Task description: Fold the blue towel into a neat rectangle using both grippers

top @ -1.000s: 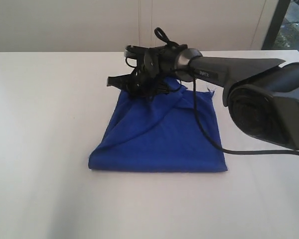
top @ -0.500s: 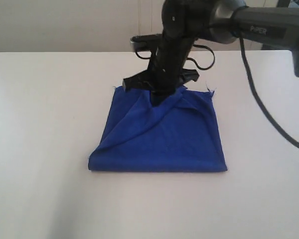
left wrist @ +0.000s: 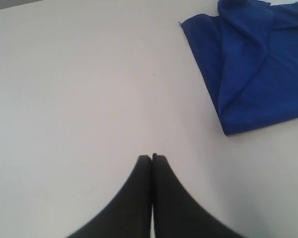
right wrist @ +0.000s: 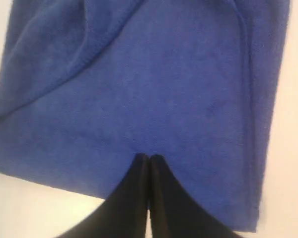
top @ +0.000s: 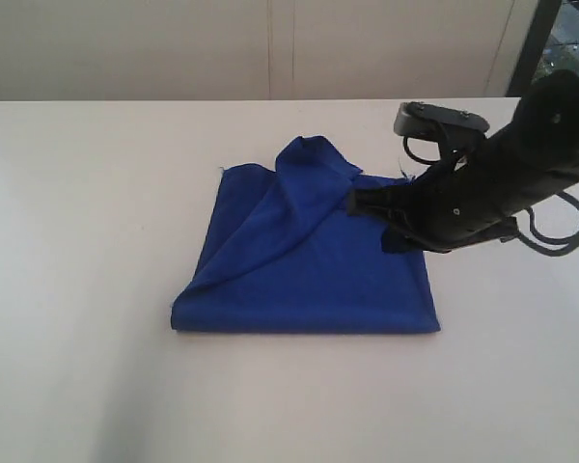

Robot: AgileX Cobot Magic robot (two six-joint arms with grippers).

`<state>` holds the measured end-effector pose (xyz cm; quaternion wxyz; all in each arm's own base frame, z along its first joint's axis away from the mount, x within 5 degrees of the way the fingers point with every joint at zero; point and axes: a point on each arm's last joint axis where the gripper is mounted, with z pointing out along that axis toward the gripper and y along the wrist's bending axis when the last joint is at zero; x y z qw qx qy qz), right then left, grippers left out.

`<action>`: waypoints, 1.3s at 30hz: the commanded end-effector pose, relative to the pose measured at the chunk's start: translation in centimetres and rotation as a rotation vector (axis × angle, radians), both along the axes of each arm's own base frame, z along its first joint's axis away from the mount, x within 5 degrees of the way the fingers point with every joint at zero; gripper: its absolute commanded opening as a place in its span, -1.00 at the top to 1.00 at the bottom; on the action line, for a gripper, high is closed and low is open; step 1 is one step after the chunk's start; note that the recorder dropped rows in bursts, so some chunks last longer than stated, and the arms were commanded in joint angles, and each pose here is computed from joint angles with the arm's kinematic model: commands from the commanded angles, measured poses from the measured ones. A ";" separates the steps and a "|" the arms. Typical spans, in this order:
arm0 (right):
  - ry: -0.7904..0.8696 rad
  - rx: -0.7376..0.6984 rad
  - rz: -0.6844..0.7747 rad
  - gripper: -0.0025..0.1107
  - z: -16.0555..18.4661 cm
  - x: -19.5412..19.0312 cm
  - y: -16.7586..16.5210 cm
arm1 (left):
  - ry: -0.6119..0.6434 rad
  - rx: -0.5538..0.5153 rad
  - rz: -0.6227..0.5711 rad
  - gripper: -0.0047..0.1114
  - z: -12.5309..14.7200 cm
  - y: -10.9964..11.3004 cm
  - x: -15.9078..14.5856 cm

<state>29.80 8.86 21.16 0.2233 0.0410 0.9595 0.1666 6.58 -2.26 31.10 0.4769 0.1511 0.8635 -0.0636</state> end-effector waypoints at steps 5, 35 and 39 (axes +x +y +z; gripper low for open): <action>-0.166 0.176 -0.020 0.96 3.5 -0.8 0.5 | 0.009 -0.014 -0.001 0.92 -0.2 -0.1 -0.1; -0.167 0.223 -0.048 0.96 3.7 -0.7 0.7 | 0.009 -0.014 -0.001 0.92 -0.2 -0.1 -0.1; -0.135 0.223 -0.020 0.96 3.5 -1.0 0.9 | 0.009 -0.014 -0.001 0.92 -0.2 -0.1 -0.1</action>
